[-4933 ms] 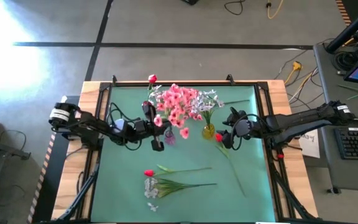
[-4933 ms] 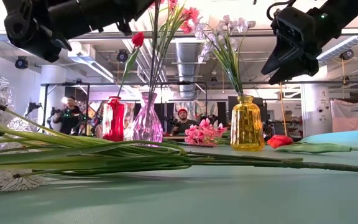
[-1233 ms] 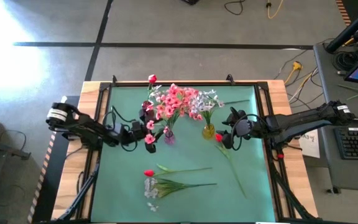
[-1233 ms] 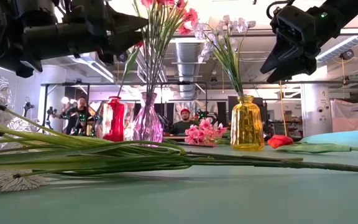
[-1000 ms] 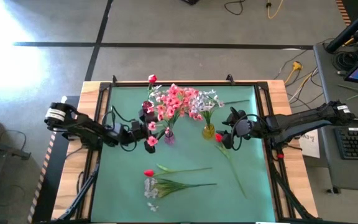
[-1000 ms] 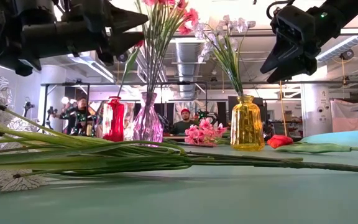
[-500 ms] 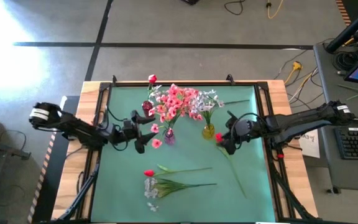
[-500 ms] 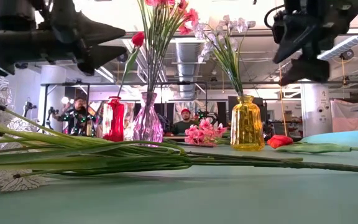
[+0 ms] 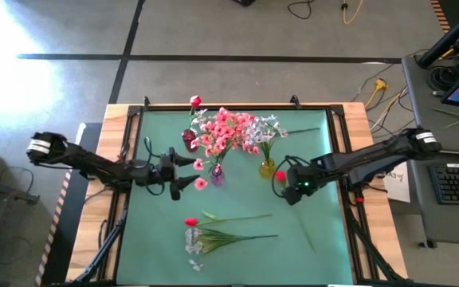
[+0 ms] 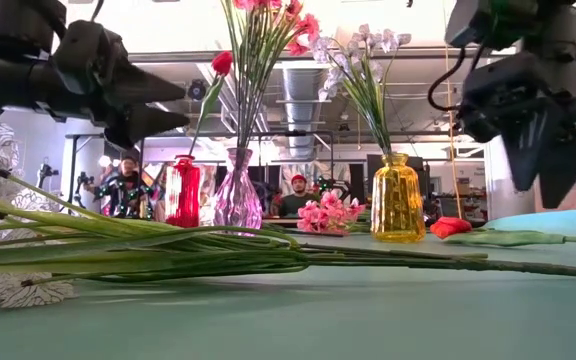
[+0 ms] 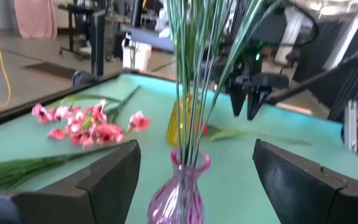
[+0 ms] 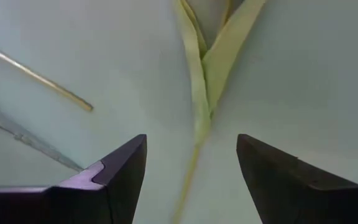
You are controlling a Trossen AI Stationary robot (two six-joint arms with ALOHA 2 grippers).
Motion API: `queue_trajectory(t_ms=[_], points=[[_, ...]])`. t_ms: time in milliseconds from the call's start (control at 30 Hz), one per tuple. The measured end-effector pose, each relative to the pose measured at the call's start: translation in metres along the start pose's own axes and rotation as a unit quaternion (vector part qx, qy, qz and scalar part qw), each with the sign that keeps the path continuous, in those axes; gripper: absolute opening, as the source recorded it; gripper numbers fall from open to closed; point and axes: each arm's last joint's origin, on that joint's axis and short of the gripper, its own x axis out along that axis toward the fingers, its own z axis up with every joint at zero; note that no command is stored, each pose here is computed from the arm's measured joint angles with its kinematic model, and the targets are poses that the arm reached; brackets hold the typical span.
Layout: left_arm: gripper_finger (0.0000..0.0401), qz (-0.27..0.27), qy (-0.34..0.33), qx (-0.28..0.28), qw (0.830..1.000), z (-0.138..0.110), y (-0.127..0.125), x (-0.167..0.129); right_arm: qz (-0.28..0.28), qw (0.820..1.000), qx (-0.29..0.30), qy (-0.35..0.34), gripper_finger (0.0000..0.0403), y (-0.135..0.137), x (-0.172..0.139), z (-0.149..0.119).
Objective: Sort flowers into vase by color
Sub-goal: Put the right red flower into the red vase
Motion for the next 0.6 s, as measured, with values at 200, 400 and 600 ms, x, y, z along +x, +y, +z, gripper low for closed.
queue_trajectory(t_ms=[200, 400, 600], points=[[0.0298, 0.010, 0.042, -0.002, 0.999, 0.001, -0.001, 0.001, -0.035, 0.999, 0.009, 0.029, 0.0228, 0.012, 0.017, 0.002], [0.0298, -0.021, 0.098, -0.024, 0.995, 0.004, -0.006, 0.004, -0.092, 0.994, 0.007, 0.052, 0.0224, 0.012, 0.039, 0.001], [0.0298, -0.036, 0.110, -0.019, 0.993, 0.016, -0.018, 0.009, -0.114, 0.991, -0.006, 0.063, 0.0223, 0.013, 0.050, 0.000]])
